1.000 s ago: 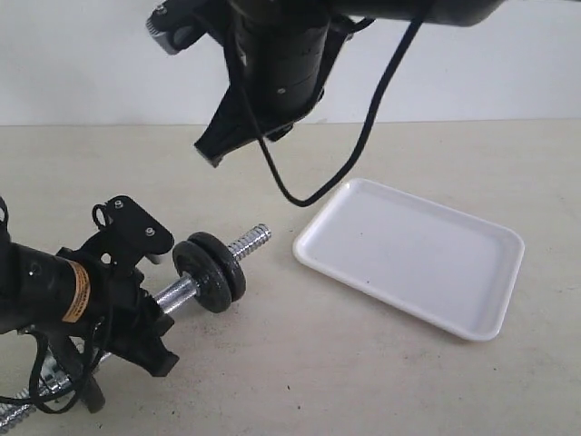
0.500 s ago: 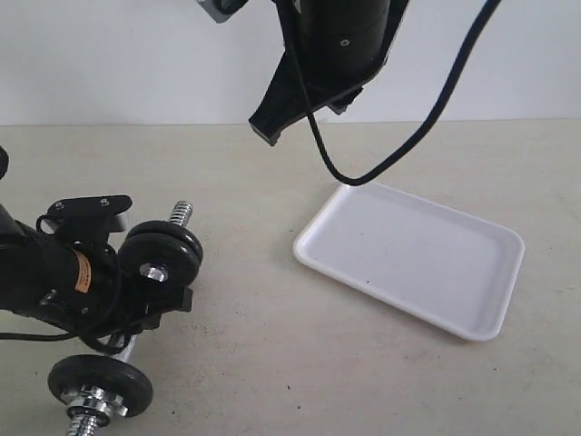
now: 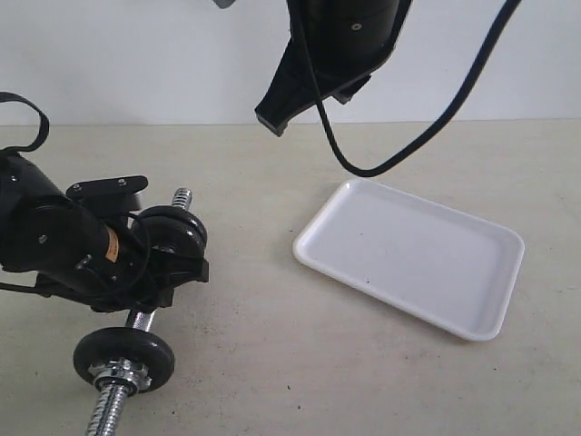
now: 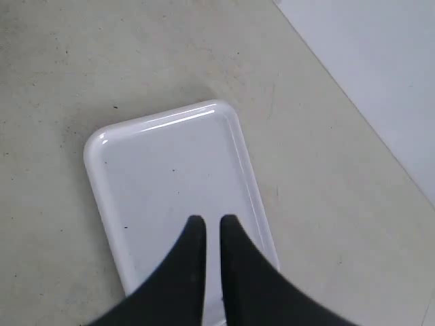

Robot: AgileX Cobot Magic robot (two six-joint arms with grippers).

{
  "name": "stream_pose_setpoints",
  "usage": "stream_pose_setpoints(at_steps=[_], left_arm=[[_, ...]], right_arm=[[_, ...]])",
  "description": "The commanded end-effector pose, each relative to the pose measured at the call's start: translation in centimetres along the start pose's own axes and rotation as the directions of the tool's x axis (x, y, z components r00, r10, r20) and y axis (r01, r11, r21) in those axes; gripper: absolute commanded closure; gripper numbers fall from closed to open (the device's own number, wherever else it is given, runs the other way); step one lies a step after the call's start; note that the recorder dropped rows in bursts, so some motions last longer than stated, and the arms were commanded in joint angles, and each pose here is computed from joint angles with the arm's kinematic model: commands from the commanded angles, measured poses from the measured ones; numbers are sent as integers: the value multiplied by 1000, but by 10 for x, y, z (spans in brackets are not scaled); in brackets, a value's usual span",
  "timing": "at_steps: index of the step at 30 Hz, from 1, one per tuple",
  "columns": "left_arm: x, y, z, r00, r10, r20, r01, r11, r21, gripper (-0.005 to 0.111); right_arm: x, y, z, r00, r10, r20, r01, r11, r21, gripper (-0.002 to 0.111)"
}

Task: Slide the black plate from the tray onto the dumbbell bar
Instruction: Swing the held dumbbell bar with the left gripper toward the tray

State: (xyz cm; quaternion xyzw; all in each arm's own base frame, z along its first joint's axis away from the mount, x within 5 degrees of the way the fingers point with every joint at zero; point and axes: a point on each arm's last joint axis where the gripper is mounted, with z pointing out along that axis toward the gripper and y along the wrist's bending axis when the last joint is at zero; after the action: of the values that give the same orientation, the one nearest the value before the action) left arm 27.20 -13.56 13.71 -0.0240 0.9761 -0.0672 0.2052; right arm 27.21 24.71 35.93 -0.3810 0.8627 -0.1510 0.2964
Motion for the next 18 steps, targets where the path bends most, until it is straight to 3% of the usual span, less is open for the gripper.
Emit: stream_pose_setpoints(at_steps=[1,13,18], left_arm=[[-51,-43,-24,914,-63,401,-98,925,368,103],[-69,-56,-3,911,-85,404,-86,918,387,103],[-79,-65,2,884,-125,451,-106,885,453,103]], right_arm=[[1,-8,-6,1000,-3,13,3,1000,15,104],[2,-10,-4,1000,-2,9,2,1000,22,104],[2,-10,-4,1000,-1,9,1,1000,20,104]])
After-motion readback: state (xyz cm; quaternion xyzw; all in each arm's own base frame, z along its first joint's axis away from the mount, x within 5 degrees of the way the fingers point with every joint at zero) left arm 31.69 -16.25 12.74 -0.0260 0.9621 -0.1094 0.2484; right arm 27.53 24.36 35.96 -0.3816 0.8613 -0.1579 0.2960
